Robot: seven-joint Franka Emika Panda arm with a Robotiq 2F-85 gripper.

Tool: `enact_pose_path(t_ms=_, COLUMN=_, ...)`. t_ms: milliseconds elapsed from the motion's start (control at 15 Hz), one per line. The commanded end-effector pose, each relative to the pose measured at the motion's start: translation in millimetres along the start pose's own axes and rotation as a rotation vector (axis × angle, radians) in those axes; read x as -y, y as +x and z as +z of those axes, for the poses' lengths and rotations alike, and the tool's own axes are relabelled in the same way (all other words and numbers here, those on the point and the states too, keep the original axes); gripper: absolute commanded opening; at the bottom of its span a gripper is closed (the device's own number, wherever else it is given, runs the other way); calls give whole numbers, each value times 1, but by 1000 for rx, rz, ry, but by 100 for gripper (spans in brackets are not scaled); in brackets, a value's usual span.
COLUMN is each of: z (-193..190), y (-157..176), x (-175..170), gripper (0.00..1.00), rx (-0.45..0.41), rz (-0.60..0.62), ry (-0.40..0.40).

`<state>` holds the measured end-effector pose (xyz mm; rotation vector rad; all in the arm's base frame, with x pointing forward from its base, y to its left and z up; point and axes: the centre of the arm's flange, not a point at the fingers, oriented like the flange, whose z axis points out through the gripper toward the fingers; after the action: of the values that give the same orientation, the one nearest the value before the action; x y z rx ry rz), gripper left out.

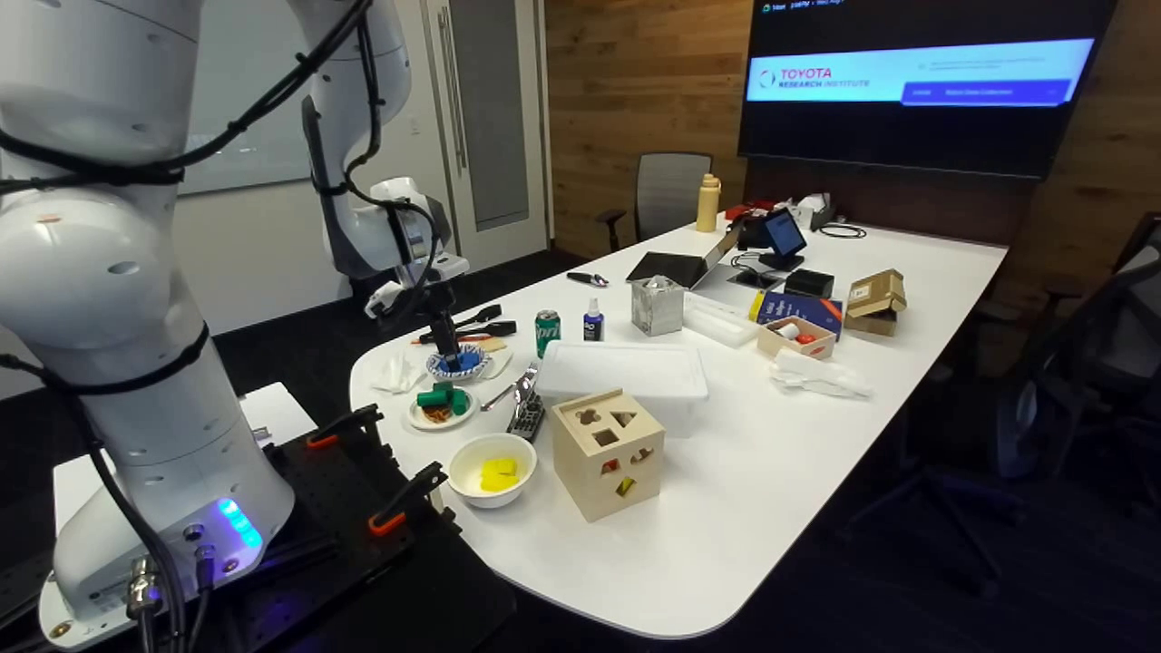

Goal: Press the remote

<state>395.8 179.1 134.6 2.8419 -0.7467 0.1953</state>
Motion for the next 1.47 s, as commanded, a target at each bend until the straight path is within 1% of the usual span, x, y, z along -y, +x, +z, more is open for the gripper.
enact_pose_path(t_ms=0, z=3, y=3, x=5, gripper=100, rx=-7, rz=49, ry=-5)
enact_pose_path(t_ms=267, z=23, y=12, x=11, gripper=100, rx=-17, rz=109, ry=25)
enact_pose_path(t_ms=533, z=45, y=22, x=17, gripper=100, rx=-26, rz=156, ry=5)
enact_pose_path(t_ms=733, z=68, y=35, x=24, gripper=100, rx=-33, rz=147, ry=2)
enact_pose_path(t_ms=800, z=75, y=39, x=26, gripper=75, rx=-42, rz=147, ry=-2)
enact_pose_path(t_ms=867, z=81, y=44, x=27, gripper=74, rx=-47, rz=146, ry=-1)
enact_pose_path(t_ms=1133, z=100, y=54, x=34, gripper=42, rx=-57, rz=141, ry=12)
enact_pose_path(t_ms=1400, z=111, y=57, x=40, gripper=12, rx=-71, rz=151, ry=31)
